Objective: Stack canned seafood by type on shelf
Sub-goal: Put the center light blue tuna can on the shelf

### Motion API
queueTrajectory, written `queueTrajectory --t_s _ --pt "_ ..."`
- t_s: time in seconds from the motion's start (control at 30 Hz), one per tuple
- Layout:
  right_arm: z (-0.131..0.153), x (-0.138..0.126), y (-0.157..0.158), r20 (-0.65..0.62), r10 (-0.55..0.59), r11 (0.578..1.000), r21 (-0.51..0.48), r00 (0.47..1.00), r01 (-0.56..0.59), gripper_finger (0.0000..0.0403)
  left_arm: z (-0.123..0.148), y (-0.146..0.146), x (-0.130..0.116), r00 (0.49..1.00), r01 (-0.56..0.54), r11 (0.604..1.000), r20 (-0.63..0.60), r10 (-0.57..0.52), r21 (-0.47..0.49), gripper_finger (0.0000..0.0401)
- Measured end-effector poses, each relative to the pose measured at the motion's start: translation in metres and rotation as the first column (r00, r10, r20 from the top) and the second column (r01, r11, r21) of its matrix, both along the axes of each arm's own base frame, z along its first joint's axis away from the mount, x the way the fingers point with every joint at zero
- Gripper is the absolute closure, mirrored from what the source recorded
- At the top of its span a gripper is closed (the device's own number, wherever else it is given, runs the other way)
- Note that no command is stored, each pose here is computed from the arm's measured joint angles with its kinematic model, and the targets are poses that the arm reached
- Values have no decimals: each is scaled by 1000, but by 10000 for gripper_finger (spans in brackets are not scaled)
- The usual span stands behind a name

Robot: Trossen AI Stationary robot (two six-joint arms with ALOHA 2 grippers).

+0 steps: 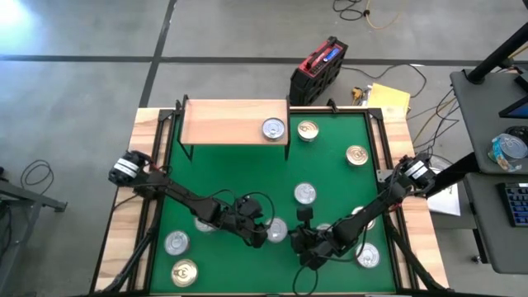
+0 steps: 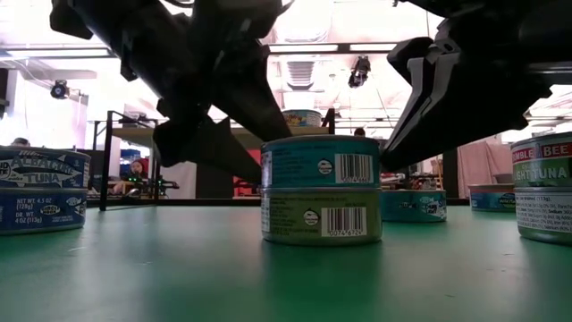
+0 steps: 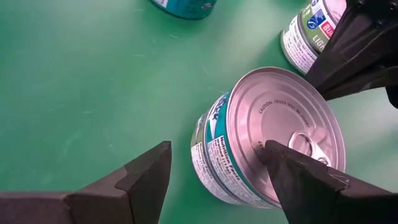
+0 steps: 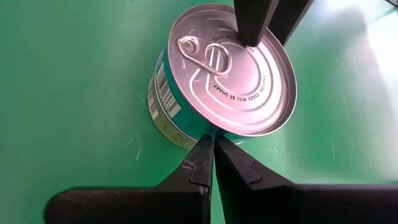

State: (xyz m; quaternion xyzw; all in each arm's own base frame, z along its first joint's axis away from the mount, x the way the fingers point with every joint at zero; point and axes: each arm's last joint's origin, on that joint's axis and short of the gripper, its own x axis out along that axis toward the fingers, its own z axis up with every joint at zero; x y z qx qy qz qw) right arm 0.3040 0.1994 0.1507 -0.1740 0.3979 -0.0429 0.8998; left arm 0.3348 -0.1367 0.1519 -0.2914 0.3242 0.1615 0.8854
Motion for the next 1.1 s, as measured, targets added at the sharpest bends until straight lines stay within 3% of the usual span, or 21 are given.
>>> queueTrajectory --t_s 0.43,0.8,1.1 --pt "1 2 -1 10 -2 1000 5 1000 2 394 9 -5 8 991 85 996 105 -83 -20 158" --pt "-1 1 -2 4 -1 1000 12 1000 1 394 3 -2 0 998 70 997 4 -70 -7 158" --pt "-9 7 1 34 17 1000 19 999 -18 394 2 -3 3 996 85 996 28 -85 1 158"
